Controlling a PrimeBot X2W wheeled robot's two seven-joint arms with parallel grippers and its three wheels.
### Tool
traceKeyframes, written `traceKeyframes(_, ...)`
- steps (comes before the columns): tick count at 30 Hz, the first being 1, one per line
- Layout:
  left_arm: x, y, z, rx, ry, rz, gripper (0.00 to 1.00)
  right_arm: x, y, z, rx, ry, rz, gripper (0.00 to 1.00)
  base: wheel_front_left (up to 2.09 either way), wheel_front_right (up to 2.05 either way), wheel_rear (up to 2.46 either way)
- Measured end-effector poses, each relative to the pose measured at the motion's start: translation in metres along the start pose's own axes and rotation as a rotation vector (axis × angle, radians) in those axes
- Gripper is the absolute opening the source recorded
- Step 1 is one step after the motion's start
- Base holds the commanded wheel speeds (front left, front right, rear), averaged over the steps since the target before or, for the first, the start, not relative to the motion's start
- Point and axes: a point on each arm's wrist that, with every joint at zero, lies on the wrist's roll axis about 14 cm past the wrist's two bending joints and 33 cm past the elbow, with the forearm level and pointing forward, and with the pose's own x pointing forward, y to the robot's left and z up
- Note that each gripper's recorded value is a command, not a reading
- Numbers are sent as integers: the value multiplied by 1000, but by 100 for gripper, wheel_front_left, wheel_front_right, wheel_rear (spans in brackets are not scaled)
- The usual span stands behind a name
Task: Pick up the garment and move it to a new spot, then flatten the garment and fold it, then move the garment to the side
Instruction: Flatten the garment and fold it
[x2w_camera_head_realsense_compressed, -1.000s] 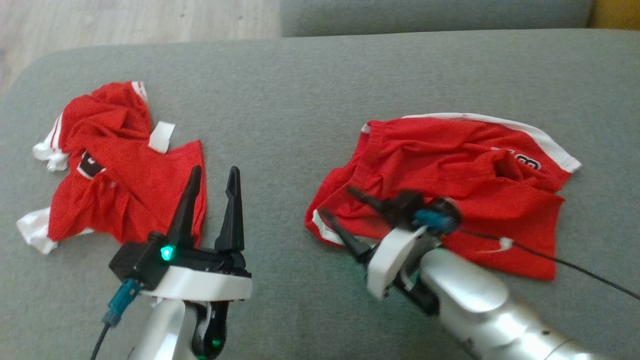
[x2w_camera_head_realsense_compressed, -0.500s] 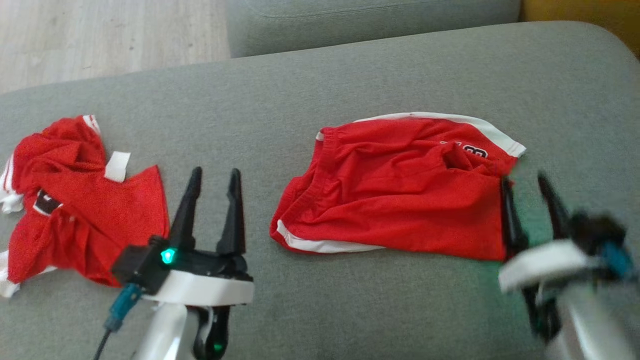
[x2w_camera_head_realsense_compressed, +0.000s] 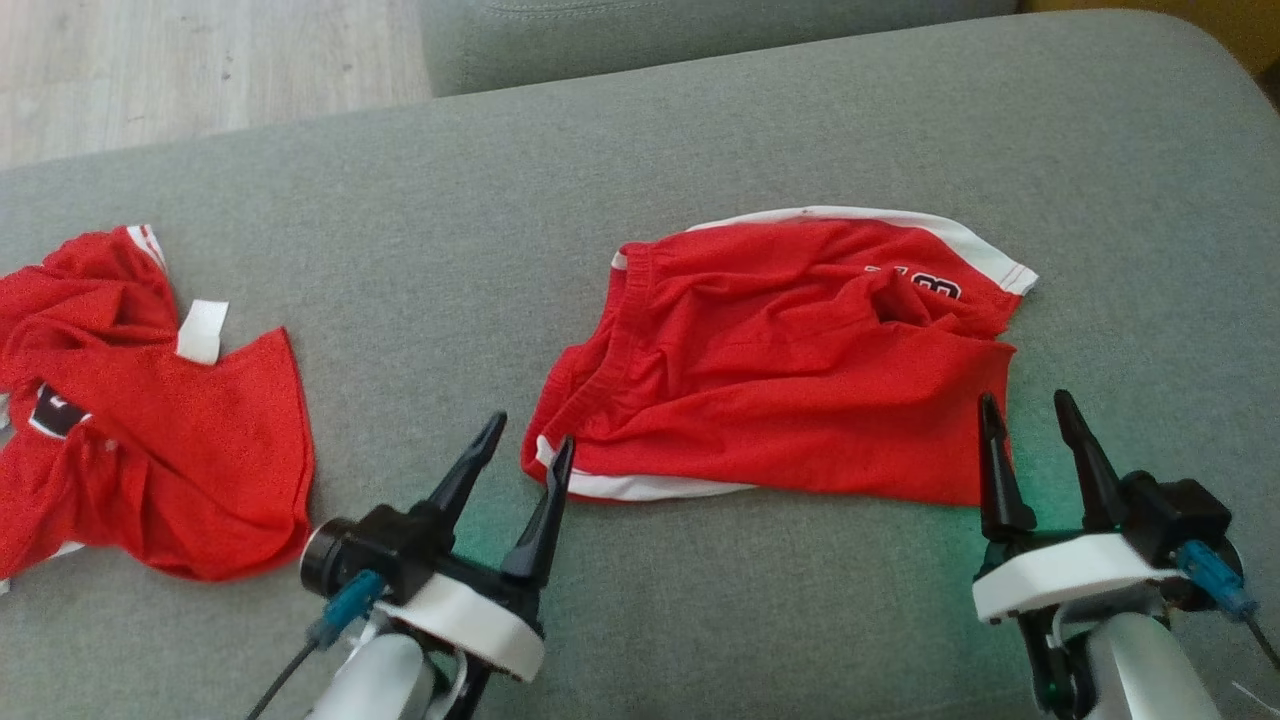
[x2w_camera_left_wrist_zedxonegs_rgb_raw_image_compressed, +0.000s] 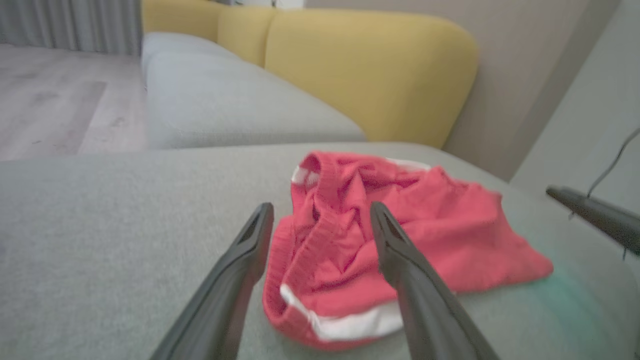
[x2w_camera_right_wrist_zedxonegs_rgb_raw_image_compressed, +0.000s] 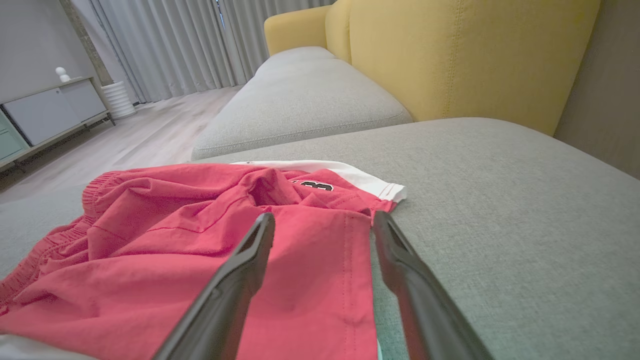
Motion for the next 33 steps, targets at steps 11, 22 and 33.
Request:
traceKeyframes(11, 7, -1, -54, 141, 279, -124, 100, -1, -7, -9, 23, 26, -27, 100, 0, 0, 0)
traceKeyframes(22, 4, 23, -80, 179, 440, -84, 100, -1, -10, -11, 36, 31, -39, 100, 0, 0, 0)
traceKeyframes(33, 5, 4, -78, 144, 418, -138, 83, -2, -11, -11, 36, 31, -40, 100, 0, 0, 0)
